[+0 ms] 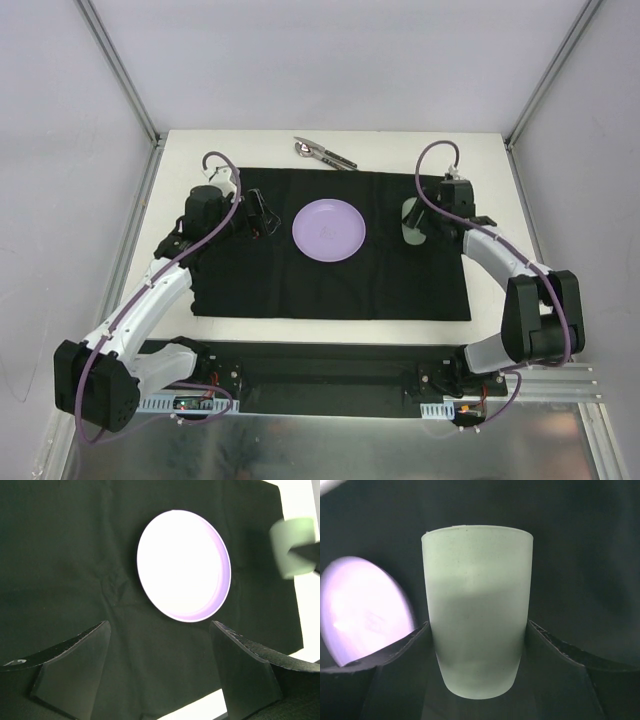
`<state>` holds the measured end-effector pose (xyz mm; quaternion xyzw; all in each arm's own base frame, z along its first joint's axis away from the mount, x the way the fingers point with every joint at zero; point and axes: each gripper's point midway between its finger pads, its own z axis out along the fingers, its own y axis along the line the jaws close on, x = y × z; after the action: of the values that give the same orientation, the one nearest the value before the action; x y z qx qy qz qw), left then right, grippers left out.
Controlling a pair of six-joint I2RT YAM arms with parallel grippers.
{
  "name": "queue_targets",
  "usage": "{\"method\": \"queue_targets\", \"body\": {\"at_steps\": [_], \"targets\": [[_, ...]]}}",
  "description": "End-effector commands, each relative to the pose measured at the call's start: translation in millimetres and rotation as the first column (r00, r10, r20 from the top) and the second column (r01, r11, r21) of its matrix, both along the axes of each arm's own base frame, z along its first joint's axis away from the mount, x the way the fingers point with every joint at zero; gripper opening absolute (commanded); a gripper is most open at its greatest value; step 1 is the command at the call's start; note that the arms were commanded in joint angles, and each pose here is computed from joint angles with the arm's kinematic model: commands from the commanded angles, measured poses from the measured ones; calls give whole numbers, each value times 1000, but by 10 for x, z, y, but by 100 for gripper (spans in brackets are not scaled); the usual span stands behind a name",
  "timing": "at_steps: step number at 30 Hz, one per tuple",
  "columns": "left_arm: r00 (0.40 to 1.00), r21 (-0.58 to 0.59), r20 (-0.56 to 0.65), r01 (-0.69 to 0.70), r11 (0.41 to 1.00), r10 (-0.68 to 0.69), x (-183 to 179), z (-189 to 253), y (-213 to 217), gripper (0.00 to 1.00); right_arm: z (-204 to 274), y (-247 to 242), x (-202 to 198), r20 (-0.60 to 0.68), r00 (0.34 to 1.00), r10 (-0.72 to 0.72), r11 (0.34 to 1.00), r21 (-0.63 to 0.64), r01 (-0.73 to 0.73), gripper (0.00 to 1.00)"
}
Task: Set the dinner table for one person
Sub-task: Place the cup on the napkin.
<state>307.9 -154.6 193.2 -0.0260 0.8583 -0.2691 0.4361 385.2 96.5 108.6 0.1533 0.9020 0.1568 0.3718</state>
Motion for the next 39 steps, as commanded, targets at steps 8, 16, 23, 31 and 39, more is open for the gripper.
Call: {"method": "queue_targets", "body": {"at_steps": [8,16,23,31,39], "targets": [[999,-32,34,1,999,0,-66,94,23,81,-394,77,-411,-71,997,-9,999,-49,6,1],[999,-28,35,-7,1000,8,-94,99,48,81,-380,222,-501,-88,996,22,999,-28,-25,40],[1000,-32,29,-3,999,4,-113,83,42,81,-71,124,-565,-29,1000,8,998,-63,-10,71],[999,-35,33,0,999,2,-123,100,40,81,-2,97,-593,-30,999,-27,998,-51,26,70],[999,-34,39,6,999,-5,-177,117,51,81,-41,-72,-464,4,928,-372,927,43,372,27]]}}
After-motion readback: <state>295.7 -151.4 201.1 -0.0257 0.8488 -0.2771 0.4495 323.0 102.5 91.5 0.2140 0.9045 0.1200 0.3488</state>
